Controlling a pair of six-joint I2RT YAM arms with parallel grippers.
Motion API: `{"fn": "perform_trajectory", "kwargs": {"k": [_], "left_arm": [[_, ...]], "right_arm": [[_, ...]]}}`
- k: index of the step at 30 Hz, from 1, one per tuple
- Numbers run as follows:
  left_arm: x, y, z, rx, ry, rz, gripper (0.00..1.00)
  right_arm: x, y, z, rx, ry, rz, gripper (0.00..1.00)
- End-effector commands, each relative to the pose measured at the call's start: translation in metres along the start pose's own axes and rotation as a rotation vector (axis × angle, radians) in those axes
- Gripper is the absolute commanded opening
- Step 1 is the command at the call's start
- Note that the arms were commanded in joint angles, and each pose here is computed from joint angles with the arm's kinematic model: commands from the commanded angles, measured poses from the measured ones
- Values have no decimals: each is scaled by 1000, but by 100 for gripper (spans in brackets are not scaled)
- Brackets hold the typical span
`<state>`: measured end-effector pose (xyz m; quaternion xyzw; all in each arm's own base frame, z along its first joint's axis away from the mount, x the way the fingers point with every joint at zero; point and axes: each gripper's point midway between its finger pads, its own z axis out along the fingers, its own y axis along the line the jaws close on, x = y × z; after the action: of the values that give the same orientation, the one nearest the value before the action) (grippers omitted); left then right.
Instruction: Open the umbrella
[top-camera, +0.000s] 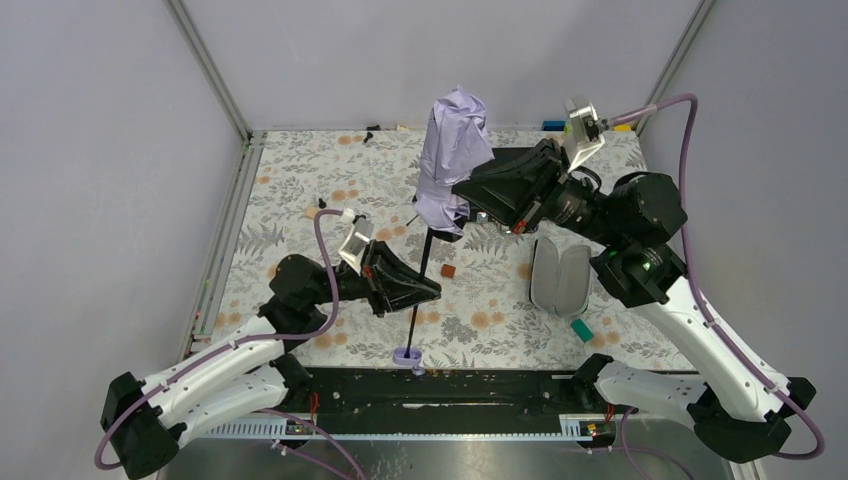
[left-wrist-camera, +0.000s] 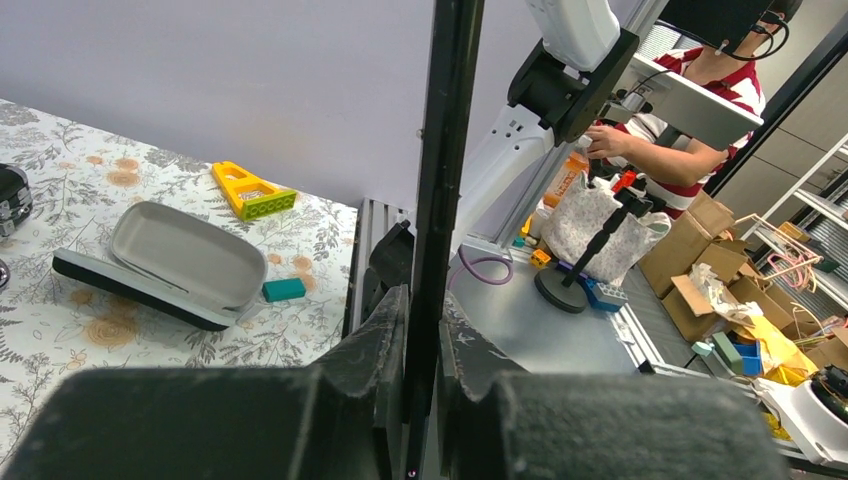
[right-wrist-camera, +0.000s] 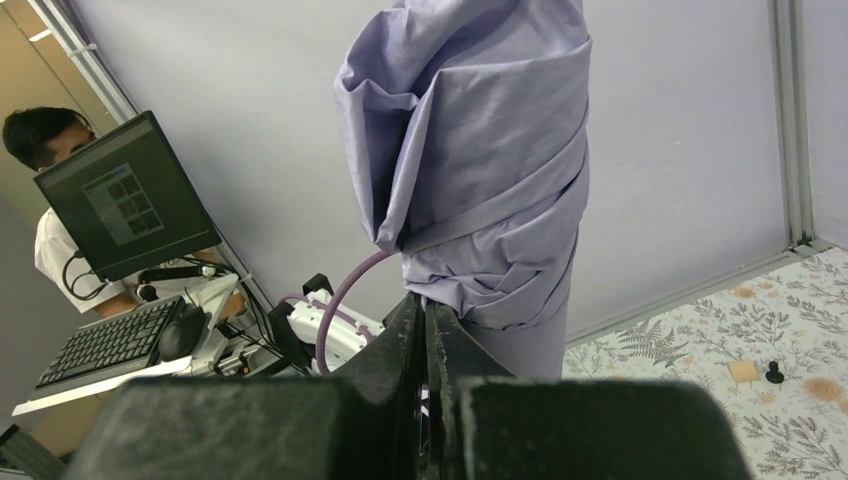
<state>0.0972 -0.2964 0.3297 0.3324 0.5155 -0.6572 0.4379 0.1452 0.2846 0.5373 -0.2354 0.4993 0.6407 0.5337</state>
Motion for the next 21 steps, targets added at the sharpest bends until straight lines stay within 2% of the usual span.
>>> {"fn": "perform_trajectory", "kwargs": {"k": [1,14,21], "left_arm": [[-10,33,2,-149,-50,-104,0],[-4,52,1,-189,-46,-163,0],[-11,47,-2,-191,-66,-126,0]], "right_arm": [[-29,70,-22,-218,-45,-60,0],[-35,86,-34,-246,-60,-87,0],[-27,71,-33,-191,-53,-96,0]]}}
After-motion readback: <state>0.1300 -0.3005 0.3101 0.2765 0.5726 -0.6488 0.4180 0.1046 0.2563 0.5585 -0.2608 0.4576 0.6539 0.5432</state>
